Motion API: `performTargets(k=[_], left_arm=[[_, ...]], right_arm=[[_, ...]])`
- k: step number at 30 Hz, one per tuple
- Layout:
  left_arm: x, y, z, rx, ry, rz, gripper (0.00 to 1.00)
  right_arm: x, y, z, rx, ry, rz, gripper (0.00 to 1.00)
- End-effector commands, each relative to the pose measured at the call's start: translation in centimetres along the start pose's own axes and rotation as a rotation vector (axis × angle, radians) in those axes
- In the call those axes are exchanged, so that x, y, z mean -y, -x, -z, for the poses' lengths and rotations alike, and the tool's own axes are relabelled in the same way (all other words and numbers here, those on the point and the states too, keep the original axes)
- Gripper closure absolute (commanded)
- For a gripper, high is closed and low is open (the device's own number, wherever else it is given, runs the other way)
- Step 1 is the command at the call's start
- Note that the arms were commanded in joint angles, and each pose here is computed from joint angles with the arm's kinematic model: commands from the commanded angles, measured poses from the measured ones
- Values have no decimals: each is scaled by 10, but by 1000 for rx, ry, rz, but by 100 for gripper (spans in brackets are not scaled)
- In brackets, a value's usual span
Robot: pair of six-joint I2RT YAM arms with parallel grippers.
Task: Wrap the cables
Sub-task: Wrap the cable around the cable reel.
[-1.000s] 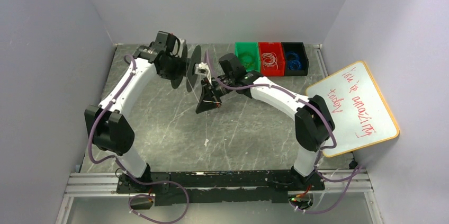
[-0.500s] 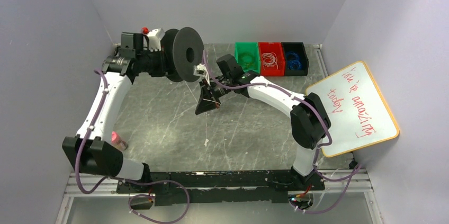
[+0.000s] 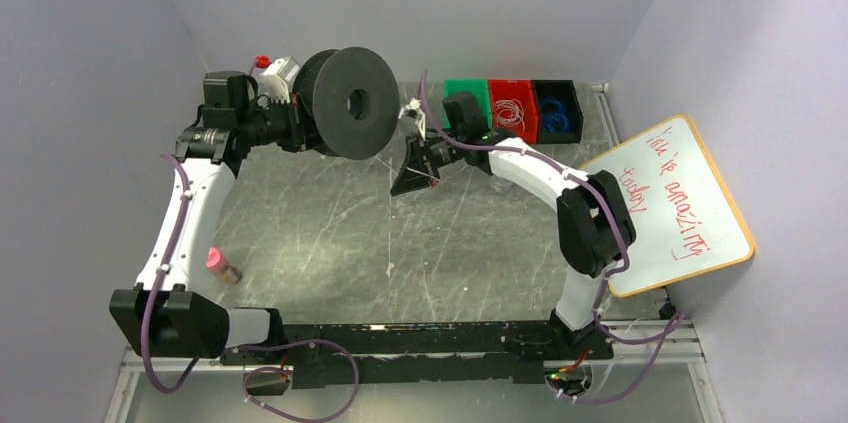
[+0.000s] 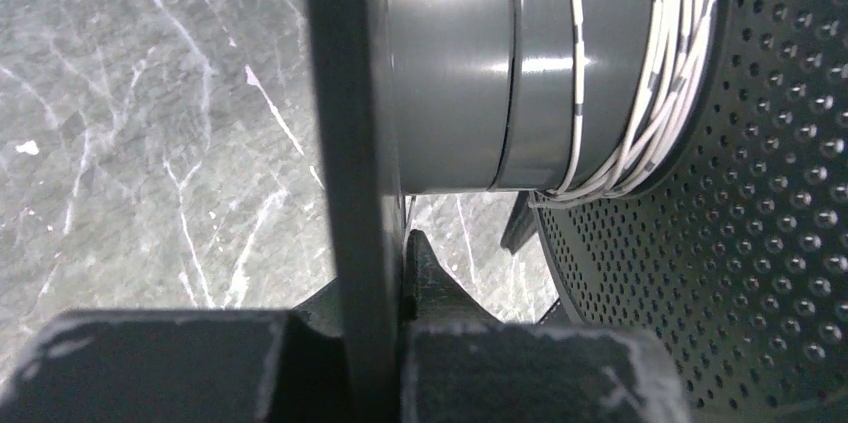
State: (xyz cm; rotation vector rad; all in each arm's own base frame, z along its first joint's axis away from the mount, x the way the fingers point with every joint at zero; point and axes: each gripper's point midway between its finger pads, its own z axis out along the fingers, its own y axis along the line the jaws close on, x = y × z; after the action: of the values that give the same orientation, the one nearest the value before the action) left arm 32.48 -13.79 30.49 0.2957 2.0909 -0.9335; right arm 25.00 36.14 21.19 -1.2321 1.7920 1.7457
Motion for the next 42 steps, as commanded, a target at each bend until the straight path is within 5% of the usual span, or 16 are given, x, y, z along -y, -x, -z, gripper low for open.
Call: performTargets(k=[1,14,42], left_arm=[[47,22,22,103,-191,-210,98],[57,-12,36,-10,-306,-472,98],[22,-75,41,-328,-172,-804,98]], right_arm=[[-26,26,22,69,44,81,94],[-28,40,61,134,25,104,96],[8,47,102,132,-224,179,100]])
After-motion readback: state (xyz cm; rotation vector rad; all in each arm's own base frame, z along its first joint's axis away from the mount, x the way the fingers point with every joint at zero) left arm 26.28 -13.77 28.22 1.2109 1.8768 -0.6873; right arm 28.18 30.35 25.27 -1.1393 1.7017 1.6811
